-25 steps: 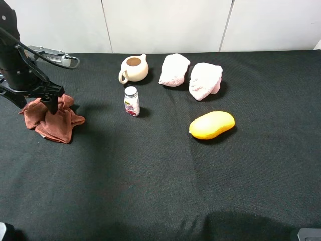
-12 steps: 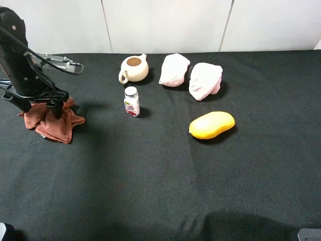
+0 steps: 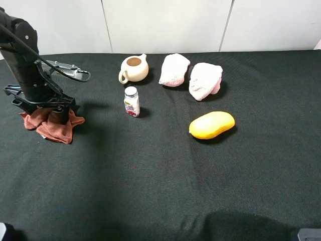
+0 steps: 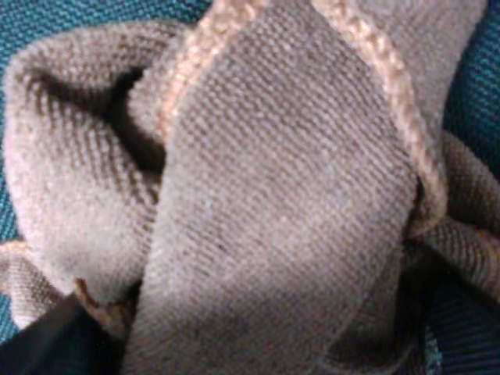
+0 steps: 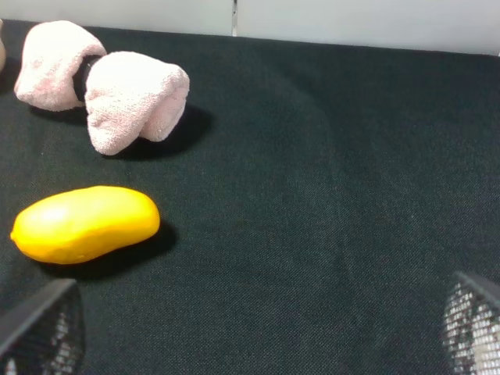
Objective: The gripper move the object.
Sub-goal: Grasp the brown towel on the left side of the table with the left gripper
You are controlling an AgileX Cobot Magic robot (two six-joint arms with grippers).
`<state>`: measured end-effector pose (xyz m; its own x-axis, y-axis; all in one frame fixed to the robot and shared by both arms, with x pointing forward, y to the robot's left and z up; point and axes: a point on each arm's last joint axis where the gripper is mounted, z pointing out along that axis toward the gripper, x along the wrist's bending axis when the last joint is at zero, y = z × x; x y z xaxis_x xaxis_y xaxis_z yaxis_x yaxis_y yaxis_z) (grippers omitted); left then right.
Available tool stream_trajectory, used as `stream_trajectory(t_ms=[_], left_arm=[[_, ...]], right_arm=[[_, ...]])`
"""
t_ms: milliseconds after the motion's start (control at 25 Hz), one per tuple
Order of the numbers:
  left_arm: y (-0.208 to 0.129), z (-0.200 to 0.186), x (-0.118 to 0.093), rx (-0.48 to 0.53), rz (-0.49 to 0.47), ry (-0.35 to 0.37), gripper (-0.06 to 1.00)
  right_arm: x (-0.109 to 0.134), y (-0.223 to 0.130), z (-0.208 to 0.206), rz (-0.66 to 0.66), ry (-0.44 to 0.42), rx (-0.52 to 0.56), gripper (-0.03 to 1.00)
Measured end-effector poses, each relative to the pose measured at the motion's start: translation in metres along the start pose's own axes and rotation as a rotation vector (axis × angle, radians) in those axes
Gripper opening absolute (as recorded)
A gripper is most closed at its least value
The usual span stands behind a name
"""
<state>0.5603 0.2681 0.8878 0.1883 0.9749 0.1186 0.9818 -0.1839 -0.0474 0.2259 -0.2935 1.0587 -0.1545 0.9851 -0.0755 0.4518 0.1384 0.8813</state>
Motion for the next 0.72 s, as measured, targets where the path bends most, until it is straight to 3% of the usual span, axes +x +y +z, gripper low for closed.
stream_trajectory(t_ms=[520,720], left_arm=[[0.0011,0.0076,-0.0010,0.012,0.003,-0.002,0.75],[0.0015,0.0076,-0.0010,0.007,0.003,-0.002,0.61]], right_arm=[[0.0001,0.0001,0.0000,0.000,0.001,-0.001,0.69],[0.0001,0.0001,0.0000,0.000,0.001,-0.001,0.69]])
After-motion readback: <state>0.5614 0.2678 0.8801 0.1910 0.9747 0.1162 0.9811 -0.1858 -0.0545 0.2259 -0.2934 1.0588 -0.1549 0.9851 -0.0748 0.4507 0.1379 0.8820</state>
